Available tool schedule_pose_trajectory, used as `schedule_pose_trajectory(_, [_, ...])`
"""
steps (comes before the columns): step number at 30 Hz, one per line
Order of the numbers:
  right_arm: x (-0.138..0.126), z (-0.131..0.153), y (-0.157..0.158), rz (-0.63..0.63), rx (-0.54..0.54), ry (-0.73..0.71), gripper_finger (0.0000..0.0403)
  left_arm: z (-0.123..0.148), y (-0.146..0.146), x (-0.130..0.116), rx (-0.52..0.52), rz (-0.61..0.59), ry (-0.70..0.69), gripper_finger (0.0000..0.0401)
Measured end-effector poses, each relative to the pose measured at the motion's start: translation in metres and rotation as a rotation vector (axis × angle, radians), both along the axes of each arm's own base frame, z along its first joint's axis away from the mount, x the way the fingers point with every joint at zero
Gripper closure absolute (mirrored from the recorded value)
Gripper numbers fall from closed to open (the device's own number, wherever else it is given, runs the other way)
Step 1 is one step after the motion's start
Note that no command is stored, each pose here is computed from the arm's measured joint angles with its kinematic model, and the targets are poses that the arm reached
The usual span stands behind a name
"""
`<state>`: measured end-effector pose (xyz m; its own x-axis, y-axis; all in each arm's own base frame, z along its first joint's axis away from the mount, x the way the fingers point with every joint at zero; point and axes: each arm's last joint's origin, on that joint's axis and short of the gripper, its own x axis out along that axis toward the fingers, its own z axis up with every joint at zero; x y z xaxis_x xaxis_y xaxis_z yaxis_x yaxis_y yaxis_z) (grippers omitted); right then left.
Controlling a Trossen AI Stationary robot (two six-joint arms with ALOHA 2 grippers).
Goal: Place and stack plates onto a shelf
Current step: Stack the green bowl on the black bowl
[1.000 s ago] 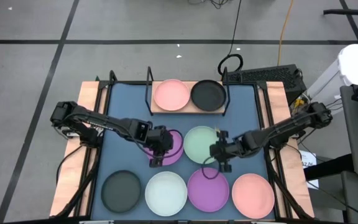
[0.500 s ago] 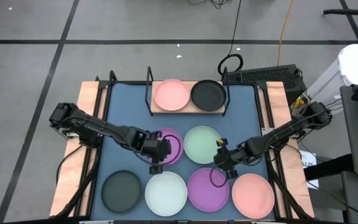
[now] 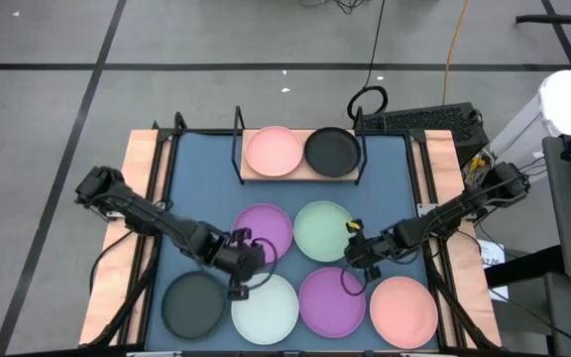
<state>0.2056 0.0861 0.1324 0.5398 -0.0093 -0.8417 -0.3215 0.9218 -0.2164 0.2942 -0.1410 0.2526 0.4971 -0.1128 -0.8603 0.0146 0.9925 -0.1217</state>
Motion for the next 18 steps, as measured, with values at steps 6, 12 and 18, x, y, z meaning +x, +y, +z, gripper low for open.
schedule_pose_trajectory(6, [-0.002, -0.003, -0.001, 0.015, -0.01, -0.009, 0.0394, 0.002, -0.019, -0.006, 0.049, 0.026, -0.078, 0.0355])
schedule_pose_trajectory(12, [-0.002, -0.003, -0.001, 0.02, -0.013, -0.01, 0.0399, 0.004, -0.033, -0.012, 0.06, 0.029, -0.131, 0.0355])
schedule_pose_trajectory(18, [-0.001, -0.002, -0.001, 0.021, -0.011, -0.009, 0.0401, 0.005, -0.045, -0.02, 0.051, 0.033, -0.141, 0.0355])
